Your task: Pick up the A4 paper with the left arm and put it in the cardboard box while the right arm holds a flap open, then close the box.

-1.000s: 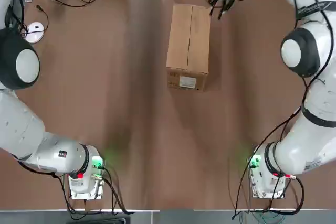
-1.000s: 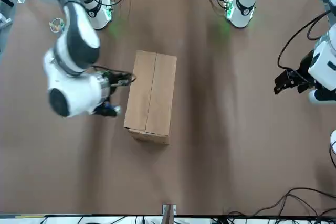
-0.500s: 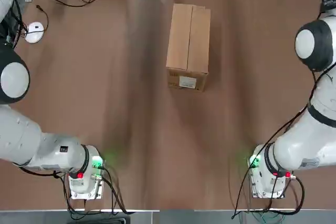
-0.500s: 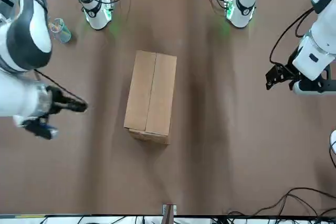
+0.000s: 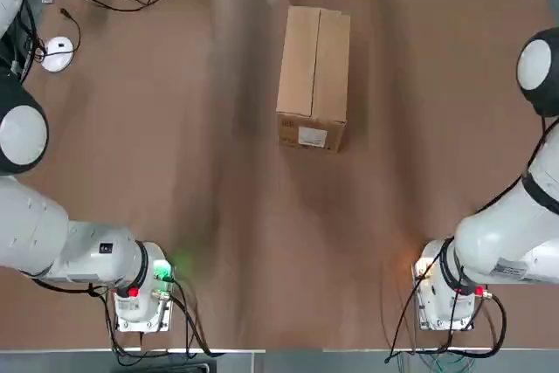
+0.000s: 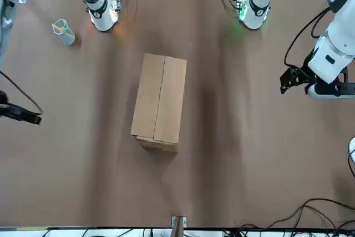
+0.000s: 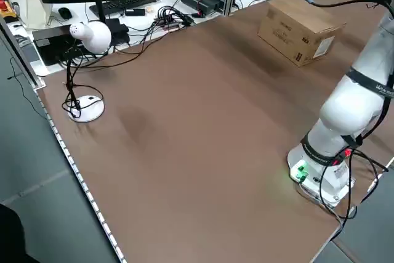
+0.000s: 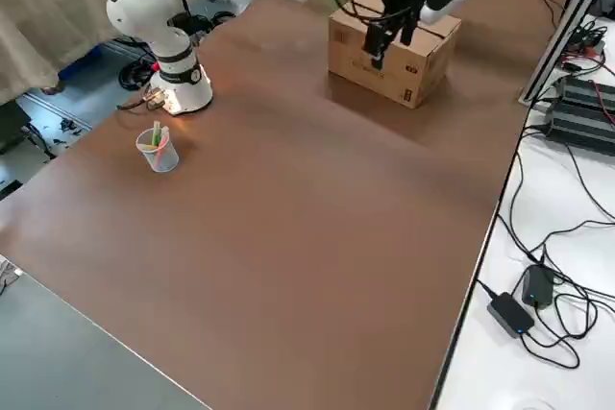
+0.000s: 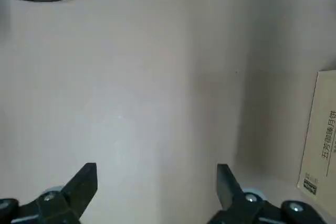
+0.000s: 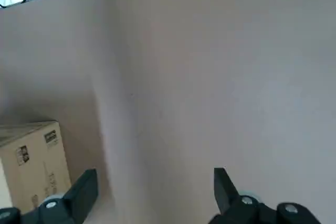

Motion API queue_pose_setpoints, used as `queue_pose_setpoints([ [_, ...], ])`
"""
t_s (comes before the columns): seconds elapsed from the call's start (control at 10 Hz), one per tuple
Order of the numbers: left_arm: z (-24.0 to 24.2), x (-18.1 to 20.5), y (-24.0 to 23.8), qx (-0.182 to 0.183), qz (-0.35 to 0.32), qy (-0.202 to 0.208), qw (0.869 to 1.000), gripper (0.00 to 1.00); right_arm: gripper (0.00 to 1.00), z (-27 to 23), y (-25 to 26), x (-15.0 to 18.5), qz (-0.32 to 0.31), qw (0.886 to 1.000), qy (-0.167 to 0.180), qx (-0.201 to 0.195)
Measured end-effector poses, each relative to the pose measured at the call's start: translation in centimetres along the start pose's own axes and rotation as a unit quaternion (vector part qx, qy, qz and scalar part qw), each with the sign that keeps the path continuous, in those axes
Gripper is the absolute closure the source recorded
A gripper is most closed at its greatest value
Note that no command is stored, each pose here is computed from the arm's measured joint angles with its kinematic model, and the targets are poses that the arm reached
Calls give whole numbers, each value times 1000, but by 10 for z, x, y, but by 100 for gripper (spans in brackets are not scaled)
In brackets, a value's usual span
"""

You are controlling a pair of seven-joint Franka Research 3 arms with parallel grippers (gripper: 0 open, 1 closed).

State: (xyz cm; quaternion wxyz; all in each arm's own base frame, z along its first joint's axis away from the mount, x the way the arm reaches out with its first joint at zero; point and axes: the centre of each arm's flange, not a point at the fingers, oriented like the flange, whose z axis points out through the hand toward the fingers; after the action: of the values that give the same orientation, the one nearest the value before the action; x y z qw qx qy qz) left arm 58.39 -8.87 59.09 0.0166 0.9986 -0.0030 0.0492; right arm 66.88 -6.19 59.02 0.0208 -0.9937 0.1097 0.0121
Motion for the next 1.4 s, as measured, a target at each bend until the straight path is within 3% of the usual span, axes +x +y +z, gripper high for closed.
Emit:
queue_pose_setpoints([
  [0.4, 9, 6, -5, 0, -4, -2, 1000, 0, 4, -8, 5, -19, -6, 1000, 21, 0],
  [0.7, 10, 7, -6, 0, -5, -2, 1000, 0, 3, -15, 1, -61, -10, 999, 46, -1],
  [1.1, 10, 10, -6, 2, 16, 0, 1000, 0, 3, -39, -5, -96, -20, 999, 46, -4],
  [1.4, 2, 12, -1, 6, 25, 9, 1000, 0, 4, -29, -9, -102, -63, 998, 16, -9],
])
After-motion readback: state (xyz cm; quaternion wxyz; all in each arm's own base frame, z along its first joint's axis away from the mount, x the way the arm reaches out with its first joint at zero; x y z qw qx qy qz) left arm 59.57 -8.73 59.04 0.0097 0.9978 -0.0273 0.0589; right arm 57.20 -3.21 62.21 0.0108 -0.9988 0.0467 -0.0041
